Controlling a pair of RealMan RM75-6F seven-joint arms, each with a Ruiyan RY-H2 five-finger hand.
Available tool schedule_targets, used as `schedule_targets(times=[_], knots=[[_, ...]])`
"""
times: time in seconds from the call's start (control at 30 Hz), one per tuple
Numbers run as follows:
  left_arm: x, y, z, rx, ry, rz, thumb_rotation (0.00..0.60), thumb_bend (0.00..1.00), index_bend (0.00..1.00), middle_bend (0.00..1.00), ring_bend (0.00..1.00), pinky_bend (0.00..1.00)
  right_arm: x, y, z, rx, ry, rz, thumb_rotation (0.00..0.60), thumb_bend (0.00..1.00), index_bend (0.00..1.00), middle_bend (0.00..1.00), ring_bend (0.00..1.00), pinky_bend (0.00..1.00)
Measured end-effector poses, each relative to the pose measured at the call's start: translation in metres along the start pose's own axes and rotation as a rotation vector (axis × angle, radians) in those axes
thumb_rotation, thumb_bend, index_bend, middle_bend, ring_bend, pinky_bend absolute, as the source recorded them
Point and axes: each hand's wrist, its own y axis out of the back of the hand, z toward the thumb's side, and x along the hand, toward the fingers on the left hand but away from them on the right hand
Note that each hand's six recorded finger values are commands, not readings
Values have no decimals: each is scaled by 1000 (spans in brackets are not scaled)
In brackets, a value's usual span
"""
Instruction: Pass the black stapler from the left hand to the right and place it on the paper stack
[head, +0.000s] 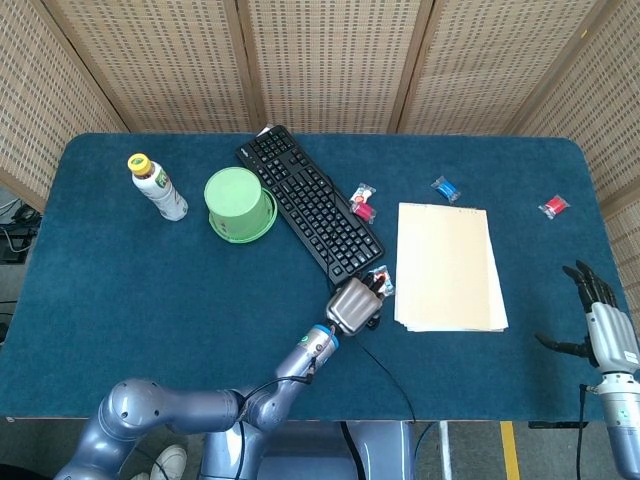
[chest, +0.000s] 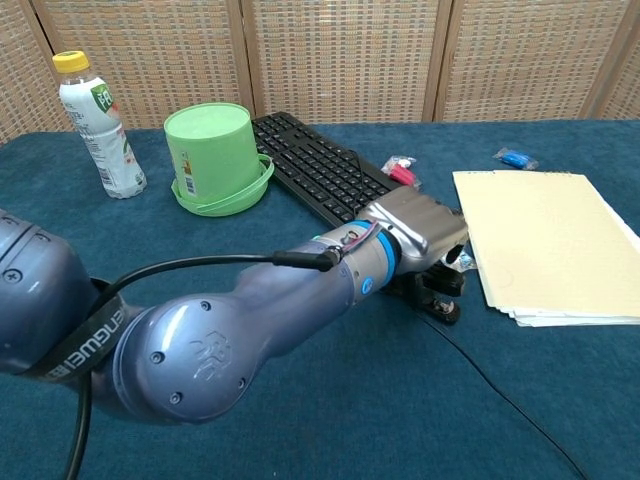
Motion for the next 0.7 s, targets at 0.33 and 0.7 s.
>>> schedule_targets(times=[0.33, 0.7], knots=[[-11, 27, -22, -74, 40, 108, 600, 361, 0, 0, 0, 0, 0, 2, 1, 2, 2, -6, 600, 16, 131, 0, 0, 2], [-66, 59, -102, -190, 150, 231, 600, 355, 0, 0, 0, 0, 4, 0, 10, 37, 25, -14, 600, 17, 130, 0, 0, 2]])
